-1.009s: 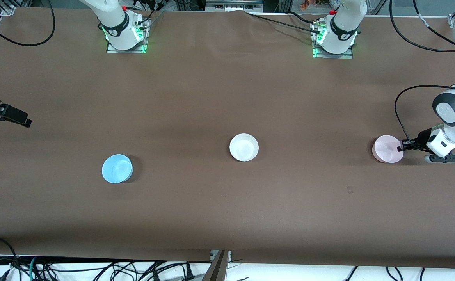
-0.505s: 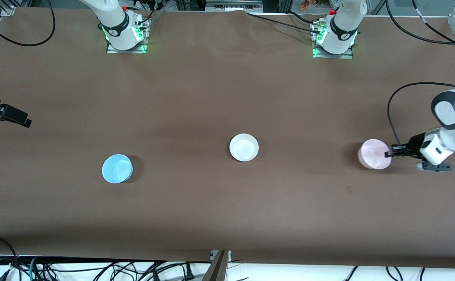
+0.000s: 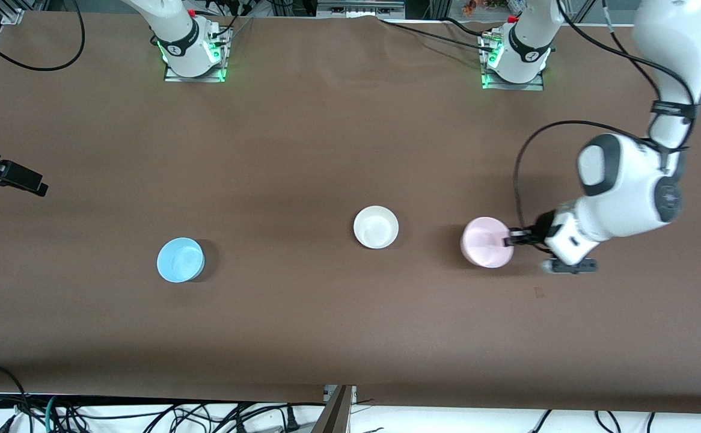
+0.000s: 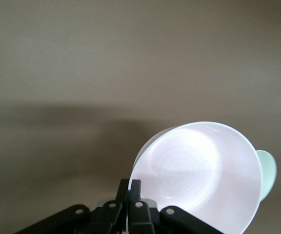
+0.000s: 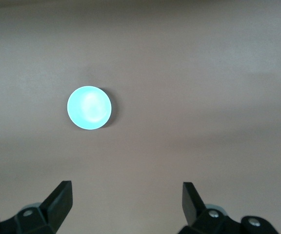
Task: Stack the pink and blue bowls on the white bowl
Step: 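Carry the pink bowl with the left gripper over the white bowl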
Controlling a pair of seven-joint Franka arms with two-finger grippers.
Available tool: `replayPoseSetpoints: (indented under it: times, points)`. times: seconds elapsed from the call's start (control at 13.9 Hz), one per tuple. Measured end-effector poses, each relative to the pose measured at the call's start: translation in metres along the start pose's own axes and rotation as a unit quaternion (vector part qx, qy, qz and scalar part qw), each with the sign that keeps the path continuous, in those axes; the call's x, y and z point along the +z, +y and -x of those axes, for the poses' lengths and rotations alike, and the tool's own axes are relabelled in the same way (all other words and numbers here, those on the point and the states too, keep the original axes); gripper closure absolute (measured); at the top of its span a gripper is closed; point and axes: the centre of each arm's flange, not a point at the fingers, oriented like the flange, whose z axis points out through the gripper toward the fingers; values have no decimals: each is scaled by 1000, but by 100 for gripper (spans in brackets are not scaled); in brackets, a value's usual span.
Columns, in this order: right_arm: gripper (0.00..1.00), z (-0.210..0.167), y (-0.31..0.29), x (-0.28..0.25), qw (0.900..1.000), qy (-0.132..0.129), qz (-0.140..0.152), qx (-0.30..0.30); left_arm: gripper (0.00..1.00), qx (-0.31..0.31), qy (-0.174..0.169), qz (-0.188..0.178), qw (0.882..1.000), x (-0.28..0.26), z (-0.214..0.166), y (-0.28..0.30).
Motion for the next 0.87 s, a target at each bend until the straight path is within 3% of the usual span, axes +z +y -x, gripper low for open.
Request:
replayPoseSetpoints:
  times: [0.14, 0.36, 0.5, 0.87]
  points:
    - [0, 0, 0, 0, 1000, 0, 0, 0, 97, -14, 7, -31, 999, 10, 13, 60]
    - [0, 0, -1, 0, 1000, 0, 0, -1, 97, -25, 5, -38, 999, 35, 36, 126]
    - [0, 0, -1, 0, 1000, 0, 0, -1, 97, -34, 12, -29, 999, 58, 43, 148]
    - [0, 0, 0, 0, 1000, 0, 0, 0, 97, -19, -10, -33, 999, 113, 74, 189]
